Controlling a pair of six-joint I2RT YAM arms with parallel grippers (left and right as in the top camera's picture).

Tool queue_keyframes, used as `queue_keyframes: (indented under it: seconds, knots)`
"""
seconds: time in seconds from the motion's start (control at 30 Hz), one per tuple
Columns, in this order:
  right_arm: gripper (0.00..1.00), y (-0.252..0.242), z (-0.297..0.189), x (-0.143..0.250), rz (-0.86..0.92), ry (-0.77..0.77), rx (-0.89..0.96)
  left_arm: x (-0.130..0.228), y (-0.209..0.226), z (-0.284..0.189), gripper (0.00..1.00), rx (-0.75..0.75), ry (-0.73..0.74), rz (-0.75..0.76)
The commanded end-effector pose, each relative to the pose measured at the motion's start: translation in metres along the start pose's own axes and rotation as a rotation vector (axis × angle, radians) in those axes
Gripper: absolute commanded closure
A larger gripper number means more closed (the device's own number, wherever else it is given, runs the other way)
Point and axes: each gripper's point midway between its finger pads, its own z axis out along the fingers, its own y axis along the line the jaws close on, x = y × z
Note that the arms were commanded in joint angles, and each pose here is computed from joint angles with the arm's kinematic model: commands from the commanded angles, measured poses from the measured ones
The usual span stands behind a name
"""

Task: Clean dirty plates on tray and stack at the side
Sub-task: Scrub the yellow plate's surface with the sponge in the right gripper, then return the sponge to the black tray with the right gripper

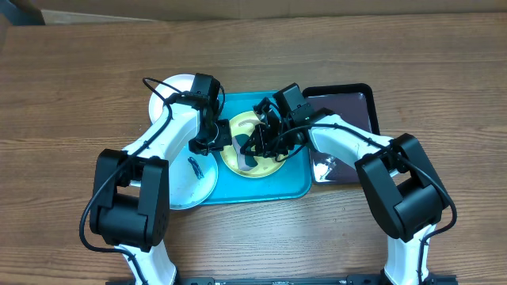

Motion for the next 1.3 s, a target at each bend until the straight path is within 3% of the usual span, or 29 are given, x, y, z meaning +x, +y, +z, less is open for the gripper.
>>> queue_keyframes:
  seconds: [0.0, 0.33, 0.73, 0.83, 1.03, 1.13, 1.27]
  knots:
    - [0.96, 0.012, 0.0, 0.004, -0.027, 0.009, -0.029, 0.004, 0.004, 0.005, 0.96, -0.014, 0.018, 0.013]
    - [0.96, 0.003, 0.008, 0.003, -0.044, -0.021, 0.062, 0.005, 0.004, 0.004, 0.96, -0.016, 0.023, 0.012]
    - [0.96, -0.044, -0.01, -0.007, -0.019, -0.081, 0.276, 0.005, 0.004, 0.004, 0.96, -0.016, 0.023, 0.012]
    - [0.96, -0.048, -0.029, -0.02, 0.01, -0.117, 0.274, 0.005, 0.004, 0.004, 0.96, -0.016, 0.023, 0.013]
    - [0.96, 0.007, -0.086, -0.046, -0.095, -0.159, 0.088, 0.005, 0.004, 0.004, 0.96, -0.016, 0.022, 0.015]
    - [0.96, 0.009, -0.118, -0.052, -0.102, -0.215, 0.166, 0.005, 0.004, 0.004, 0.96, -0.016, 0.022, 0.015]
    - [0.96, -0.03, -0.16, -0.049, -0.027, -0.267, 0.385, 0.005, 0.004, 0.004, 0.96, -0.015, 0.023, 0.015]
